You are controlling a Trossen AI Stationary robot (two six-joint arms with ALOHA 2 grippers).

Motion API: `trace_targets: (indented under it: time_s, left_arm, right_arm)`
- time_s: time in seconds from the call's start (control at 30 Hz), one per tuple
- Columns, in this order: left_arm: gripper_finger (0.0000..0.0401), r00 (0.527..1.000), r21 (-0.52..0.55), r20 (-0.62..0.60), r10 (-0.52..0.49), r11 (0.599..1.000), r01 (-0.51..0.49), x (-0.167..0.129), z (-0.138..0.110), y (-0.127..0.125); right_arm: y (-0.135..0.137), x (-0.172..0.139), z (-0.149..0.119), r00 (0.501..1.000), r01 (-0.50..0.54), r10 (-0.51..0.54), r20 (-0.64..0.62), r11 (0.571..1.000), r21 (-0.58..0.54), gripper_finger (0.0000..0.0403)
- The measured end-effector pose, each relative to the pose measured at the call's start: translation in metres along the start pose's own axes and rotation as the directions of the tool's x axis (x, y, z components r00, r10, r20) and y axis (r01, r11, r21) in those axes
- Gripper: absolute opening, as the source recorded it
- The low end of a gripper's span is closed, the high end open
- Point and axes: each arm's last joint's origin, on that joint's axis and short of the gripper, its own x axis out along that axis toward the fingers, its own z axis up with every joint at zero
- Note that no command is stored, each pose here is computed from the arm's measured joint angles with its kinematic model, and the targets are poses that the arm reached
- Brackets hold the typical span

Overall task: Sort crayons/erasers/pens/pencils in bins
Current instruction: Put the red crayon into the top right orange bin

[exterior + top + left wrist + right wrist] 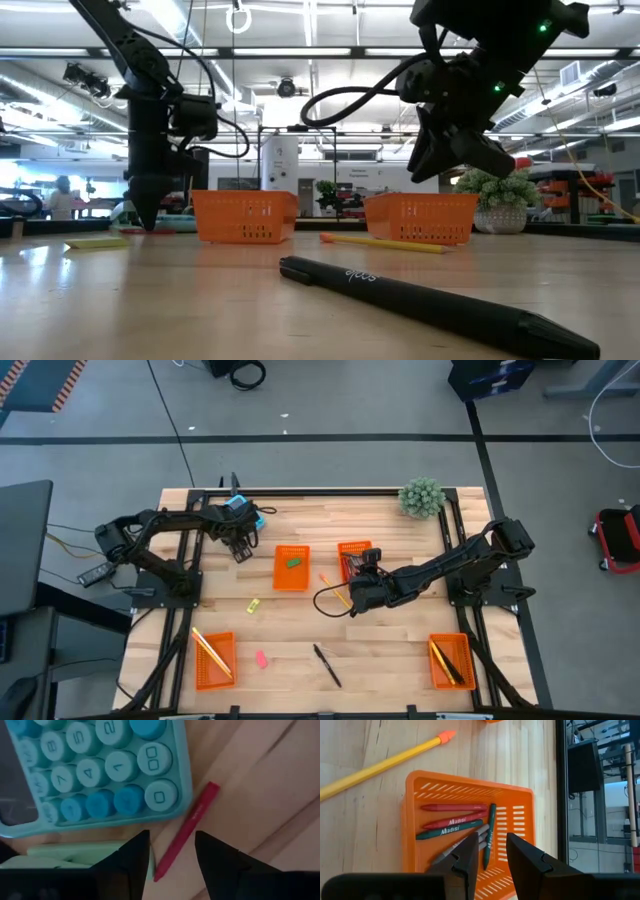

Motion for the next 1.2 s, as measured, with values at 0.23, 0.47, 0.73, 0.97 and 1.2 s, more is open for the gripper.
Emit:
trace_targets:
  time_s: [0.23,0.47,0.73,0.97,1.2]
  left_arm:
    - [0.0173,0.999,0.024,0.011,-0.049,0.999,0.049,0.005,-0.004,-0.003]
    - [0.0169,0.998,-0.018,0.013,-0.054,0.998,0.054,0.006,-0.005,0.000]
    - [0.0114,0.998,-0.017,0.012,-0.060,0.998,0.060,0.006,-0.005,-0.001]
    - [0.0034,0.991,-0.073,0.019,-0.133,0.988,0.134,0.003,-0.004,-0.017]
    - [0.0047,0.984,-0.083,0.035,-0.177,0.980,0.180,-0.002,-0.002,-0.033]
  right_arm:
    - [0.000,0.000,0.000,1.000,0.000,0.000,0.000,1.000,0.001,0.0106]
    - [0.000,0.000,0.000,1.000,0.000,0.000,0.000,1.000,0.000,0.0106]
    - [0.000,0.000,0.000,1.000,0.000,0.000,0.000,1.000,-0.008,0.0106]
    - [0.000,0.000,0.000,1.000,0.000,0.000,0.000,1.000,-0.004,0.0106]
    - [0.000,0.000,-0.001,1.000,-0.011,0.011,-0.005,1.000,0.001,0.0106]
